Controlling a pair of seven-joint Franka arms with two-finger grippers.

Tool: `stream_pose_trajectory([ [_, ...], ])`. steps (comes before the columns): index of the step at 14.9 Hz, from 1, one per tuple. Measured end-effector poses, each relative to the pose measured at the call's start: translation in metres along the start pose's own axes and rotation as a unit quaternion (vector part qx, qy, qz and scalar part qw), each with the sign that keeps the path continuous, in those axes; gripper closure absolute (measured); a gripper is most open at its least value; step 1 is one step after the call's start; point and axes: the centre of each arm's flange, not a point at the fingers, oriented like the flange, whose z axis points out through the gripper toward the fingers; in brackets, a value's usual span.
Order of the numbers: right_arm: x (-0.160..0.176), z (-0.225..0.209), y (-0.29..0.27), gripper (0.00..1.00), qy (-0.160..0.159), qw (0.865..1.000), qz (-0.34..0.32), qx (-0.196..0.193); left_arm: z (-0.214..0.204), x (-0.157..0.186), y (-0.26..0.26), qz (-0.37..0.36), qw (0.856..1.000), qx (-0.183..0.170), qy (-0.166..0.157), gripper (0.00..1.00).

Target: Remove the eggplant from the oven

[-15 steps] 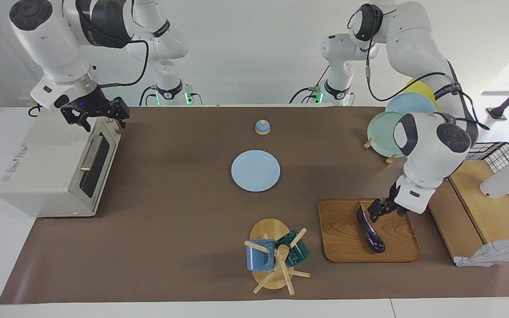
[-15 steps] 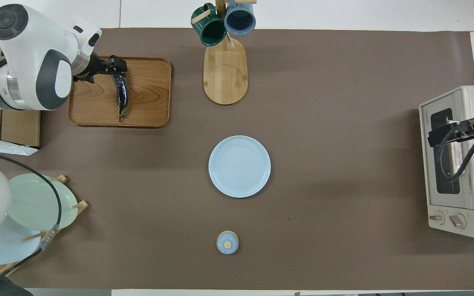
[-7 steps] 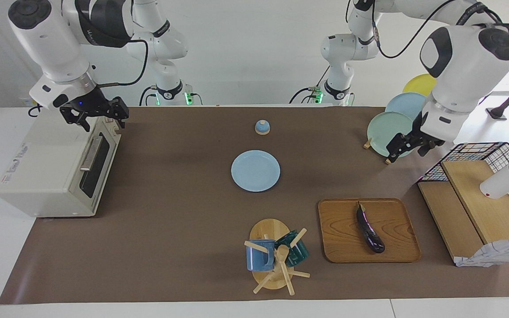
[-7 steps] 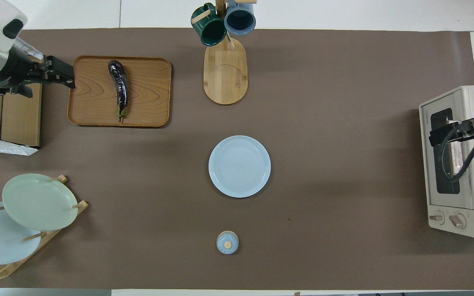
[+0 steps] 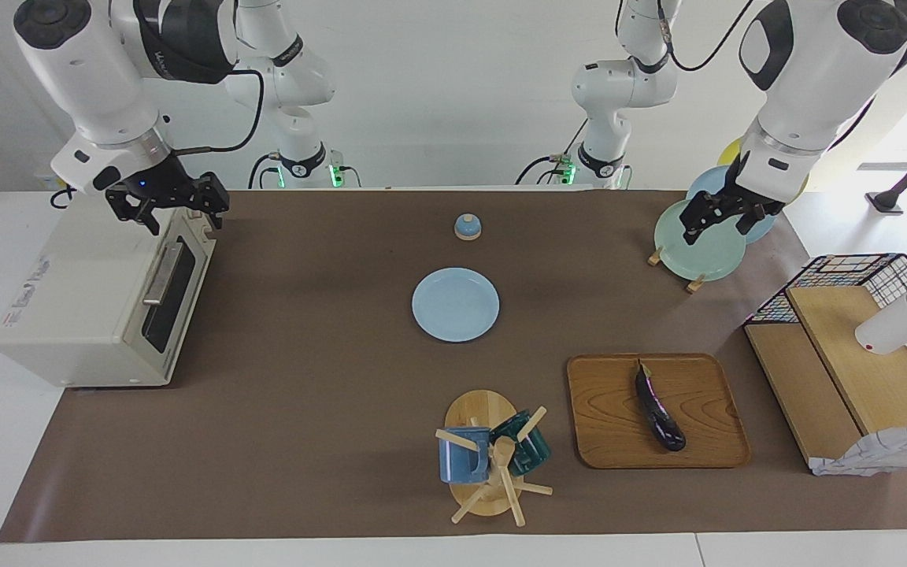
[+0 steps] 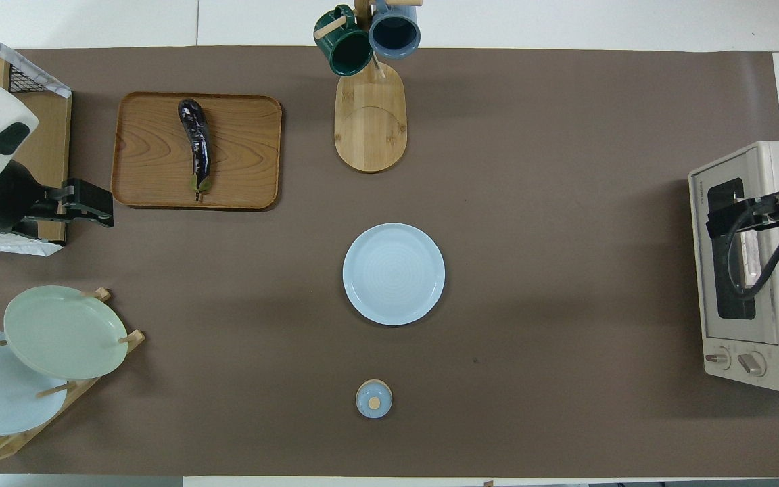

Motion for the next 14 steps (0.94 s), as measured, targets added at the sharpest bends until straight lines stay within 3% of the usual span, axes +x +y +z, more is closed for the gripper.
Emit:
stream_pose_trajectory([
  [9, 0.000, 0.000, 0.000, 0.00, 0.001, 1.000, 0.007, 0.000, -0.026, 0.004, 0.002, 0.009, 0.999, -0.020, 0.033, 0.00],
  [14, 0.000, -0.001, 0.000, 0.00, 0.001, 1.000, 0.010, 0.000, -0.022, 0.007, -0.003, 0.005, 0.999, -0.021, 0.028, 0.00],
])
